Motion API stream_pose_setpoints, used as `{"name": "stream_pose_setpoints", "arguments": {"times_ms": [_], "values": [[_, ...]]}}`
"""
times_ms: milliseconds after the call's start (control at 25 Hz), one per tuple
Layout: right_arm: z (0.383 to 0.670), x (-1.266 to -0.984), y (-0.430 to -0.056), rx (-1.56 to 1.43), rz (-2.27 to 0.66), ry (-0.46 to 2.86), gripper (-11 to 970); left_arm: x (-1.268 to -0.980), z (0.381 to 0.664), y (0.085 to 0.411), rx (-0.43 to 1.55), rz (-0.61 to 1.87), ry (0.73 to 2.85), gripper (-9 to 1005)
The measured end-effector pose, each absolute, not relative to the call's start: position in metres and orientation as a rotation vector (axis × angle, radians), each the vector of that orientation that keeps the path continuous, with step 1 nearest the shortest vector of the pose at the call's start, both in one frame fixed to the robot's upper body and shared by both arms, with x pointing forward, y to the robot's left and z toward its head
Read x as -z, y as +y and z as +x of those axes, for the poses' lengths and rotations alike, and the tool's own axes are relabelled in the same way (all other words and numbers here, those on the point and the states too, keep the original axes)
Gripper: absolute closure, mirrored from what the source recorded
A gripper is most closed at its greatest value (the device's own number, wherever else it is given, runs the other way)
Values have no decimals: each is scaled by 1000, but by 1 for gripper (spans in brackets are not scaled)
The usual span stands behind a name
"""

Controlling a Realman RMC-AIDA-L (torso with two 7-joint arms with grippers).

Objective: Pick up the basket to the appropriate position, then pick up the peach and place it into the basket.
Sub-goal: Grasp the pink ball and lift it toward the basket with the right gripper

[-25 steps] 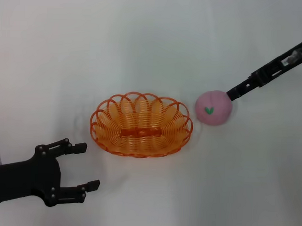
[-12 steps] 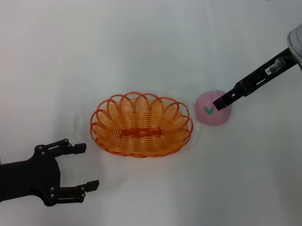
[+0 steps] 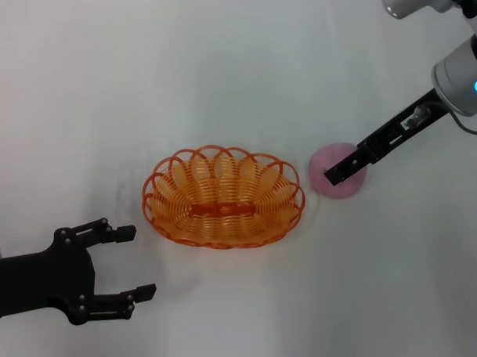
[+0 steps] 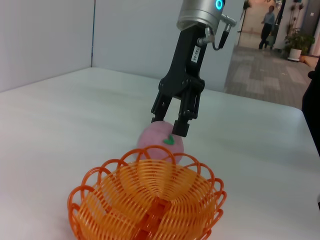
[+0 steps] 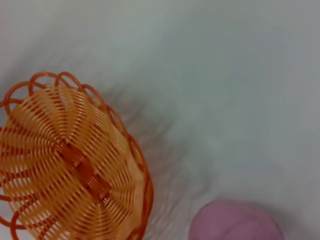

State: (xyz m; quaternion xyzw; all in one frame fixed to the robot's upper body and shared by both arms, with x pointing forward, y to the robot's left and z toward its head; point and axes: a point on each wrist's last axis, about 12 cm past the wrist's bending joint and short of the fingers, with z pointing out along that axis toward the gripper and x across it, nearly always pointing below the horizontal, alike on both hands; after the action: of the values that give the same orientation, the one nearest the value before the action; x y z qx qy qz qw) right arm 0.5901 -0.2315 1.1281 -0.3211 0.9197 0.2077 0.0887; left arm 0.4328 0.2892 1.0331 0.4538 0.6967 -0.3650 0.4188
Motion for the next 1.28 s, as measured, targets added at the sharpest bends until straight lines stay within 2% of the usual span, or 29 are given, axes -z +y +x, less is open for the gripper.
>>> {"name": "stream_pose_setpoints", "arguments": {"times_ms": [400, 640, 1040, 1280], "values": [[591, -1125, -229, -611, -946, 2735, 13, -1033, 433, 288, 924, 1136, 1753, 121], [592, -1123, -227, -582, -966, 2741, 111, -1033, 433, 288, 931, 1134, 1754, 120], [594, -1128, -228, -555, -964, 2726, 584, -1036, 434, 289, 935, 1134, 1750, 120], [594, -1141, -237, -588, -938, 2691, 659, -1037, 435, 289, 936, 1133, 1750, 121]]}}
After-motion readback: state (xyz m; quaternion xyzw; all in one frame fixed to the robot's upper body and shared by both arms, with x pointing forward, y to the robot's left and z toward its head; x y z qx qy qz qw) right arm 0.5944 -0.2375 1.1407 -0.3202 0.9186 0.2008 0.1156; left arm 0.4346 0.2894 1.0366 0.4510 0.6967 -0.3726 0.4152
